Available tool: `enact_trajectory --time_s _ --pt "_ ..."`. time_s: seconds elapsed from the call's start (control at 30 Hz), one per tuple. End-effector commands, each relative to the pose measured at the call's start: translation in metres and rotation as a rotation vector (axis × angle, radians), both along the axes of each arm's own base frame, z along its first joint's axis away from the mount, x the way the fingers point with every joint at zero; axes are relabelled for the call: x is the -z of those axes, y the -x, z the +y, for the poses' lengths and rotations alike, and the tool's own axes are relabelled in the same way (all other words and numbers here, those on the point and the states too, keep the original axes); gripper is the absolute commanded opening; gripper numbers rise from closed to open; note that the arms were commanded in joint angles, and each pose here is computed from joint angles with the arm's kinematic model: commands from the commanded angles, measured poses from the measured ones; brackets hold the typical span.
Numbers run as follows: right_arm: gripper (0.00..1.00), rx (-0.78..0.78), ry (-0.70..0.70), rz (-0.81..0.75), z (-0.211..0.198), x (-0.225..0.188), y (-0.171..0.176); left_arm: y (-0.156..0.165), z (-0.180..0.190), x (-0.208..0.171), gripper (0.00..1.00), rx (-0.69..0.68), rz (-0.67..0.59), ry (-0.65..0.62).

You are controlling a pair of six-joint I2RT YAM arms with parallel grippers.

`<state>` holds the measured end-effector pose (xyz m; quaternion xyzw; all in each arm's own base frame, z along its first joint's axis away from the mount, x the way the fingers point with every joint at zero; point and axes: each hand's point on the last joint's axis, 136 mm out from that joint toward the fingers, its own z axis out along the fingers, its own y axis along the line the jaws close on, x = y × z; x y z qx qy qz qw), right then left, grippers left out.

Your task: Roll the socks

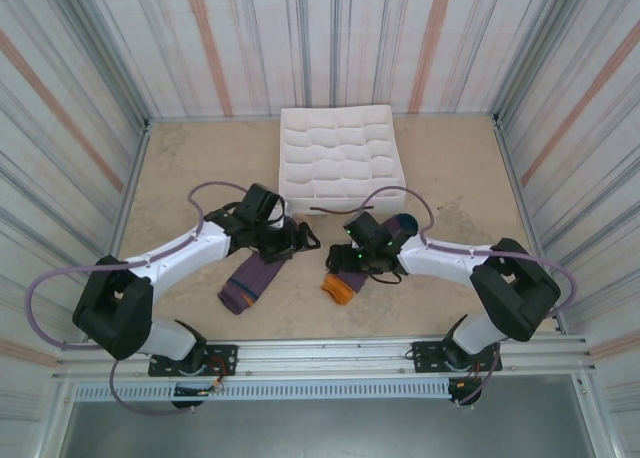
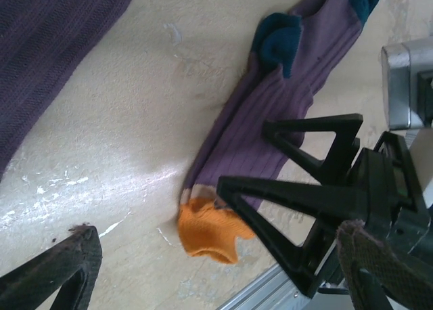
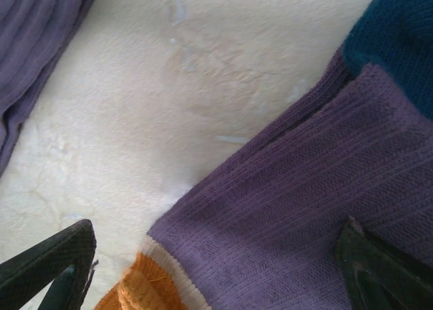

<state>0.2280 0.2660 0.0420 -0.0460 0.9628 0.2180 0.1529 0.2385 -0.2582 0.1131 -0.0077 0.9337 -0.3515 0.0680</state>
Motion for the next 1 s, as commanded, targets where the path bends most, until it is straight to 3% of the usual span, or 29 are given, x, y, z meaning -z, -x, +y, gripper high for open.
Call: enact_trajectory --time_s 0.0,0.3,0.7,0.97 --pt "0.95 0.020 0.040 0.000 -0.003 -0.009 0.001 0.005 0.000 0.003 0.92 -0.012 0.055 0.024" --pt "0.99 0.042 0.089 -0.165 -0.033 -0.059 0.003 0.019 -0.013 0.006 0.89 -0.072 0.152 0.125" --pt "0.99 -0.029 0.175 -0.289 -0.054 -0.060 0.042 0.057 -0.028 0.045 0.78 -0.138 0.296 0.115" --pt "0.90 -0.088 0.148 -0.305 -0.047 -0.051 0.060 0.065 -0.045 0.059 0.50 -0.138 0.338 0.116"
